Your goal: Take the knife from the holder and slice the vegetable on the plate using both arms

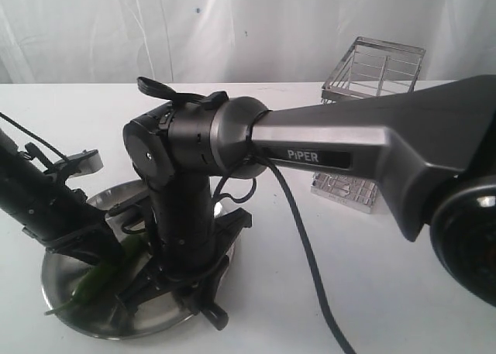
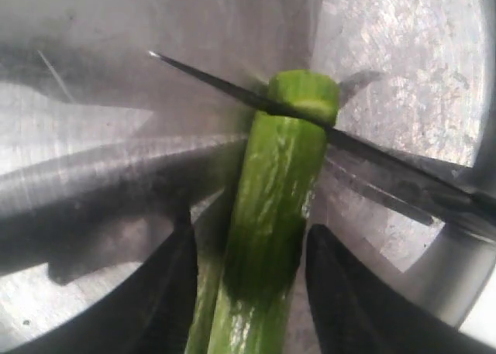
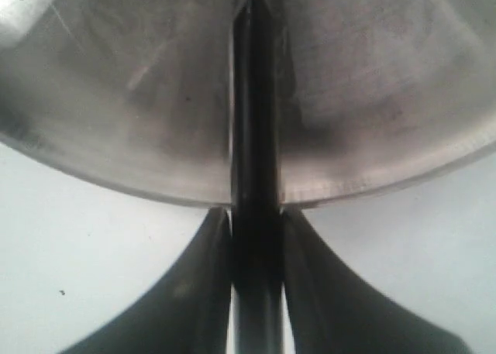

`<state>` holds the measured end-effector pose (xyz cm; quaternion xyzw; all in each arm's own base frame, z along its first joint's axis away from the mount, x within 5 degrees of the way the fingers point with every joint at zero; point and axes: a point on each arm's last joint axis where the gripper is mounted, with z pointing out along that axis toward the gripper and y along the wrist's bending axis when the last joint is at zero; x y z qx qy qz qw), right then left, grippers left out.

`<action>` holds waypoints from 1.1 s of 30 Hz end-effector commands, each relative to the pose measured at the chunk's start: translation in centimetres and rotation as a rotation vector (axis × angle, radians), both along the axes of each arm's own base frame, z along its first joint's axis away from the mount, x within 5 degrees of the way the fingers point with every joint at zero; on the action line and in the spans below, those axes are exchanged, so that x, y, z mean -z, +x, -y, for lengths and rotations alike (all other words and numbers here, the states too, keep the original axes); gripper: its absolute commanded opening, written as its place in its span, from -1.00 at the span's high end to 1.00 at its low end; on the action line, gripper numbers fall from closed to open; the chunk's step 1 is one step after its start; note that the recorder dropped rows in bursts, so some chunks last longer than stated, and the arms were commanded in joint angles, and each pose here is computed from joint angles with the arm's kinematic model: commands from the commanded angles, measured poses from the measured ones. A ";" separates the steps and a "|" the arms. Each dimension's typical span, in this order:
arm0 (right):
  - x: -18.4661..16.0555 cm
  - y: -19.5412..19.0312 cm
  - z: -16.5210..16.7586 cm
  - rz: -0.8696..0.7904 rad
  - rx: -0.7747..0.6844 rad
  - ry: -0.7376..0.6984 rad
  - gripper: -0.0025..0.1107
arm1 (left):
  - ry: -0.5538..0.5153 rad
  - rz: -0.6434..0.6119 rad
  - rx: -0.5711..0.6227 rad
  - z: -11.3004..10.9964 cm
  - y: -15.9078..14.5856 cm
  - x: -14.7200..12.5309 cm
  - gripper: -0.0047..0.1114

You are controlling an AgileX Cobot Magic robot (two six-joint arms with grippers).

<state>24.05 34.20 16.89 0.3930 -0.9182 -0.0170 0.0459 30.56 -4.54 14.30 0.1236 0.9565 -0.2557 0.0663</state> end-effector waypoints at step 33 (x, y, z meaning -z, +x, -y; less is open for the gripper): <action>-0.1 -0.8 1.2 -0.031 -0.042 -0.011 0.93 | -0.025 -0.055 -0.035 0.3 0.1 1.6 0.06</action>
